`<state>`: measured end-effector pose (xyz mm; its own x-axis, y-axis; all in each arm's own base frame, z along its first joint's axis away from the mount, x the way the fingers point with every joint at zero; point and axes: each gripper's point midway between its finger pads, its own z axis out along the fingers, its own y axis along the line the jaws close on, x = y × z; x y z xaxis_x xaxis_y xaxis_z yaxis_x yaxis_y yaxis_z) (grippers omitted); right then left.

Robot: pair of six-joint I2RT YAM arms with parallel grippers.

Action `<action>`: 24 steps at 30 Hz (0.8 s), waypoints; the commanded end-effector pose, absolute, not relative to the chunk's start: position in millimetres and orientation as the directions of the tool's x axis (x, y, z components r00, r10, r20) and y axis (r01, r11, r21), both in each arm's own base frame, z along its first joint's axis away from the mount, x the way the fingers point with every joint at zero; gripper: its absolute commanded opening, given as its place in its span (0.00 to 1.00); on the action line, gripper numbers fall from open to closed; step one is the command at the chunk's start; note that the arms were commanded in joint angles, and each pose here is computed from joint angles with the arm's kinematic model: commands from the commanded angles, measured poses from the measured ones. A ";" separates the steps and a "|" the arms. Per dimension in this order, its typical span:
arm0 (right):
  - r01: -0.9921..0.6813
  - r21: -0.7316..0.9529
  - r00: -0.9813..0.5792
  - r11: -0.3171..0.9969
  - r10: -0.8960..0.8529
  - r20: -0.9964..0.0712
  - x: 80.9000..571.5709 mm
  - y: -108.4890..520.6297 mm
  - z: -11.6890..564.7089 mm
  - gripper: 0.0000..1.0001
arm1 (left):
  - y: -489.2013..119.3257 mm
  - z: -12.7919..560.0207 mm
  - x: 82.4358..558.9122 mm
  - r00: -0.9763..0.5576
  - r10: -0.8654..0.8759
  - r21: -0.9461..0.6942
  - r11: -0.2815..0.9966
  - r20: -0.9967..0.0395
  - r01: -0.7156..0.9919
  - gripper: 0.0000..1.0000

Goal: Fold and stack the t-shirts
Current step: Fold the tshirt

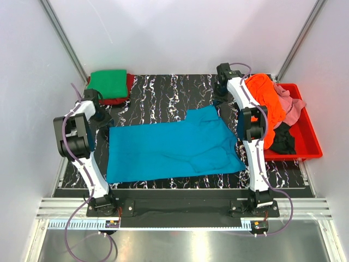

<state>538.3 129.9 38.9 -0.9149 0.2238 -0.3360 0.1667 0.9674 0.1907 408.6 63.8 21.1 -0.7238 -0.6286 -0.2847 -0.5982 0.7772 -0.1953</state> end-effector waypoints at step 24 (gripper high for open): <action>0.078 0.391 -0.814 0.917 0.285 -0.506 567.6 135.8 159.5 0.00 | 38.7 124.3 487.7 -0.633 -0.643 -0.415 0.764 -0.431 -0.494 0.00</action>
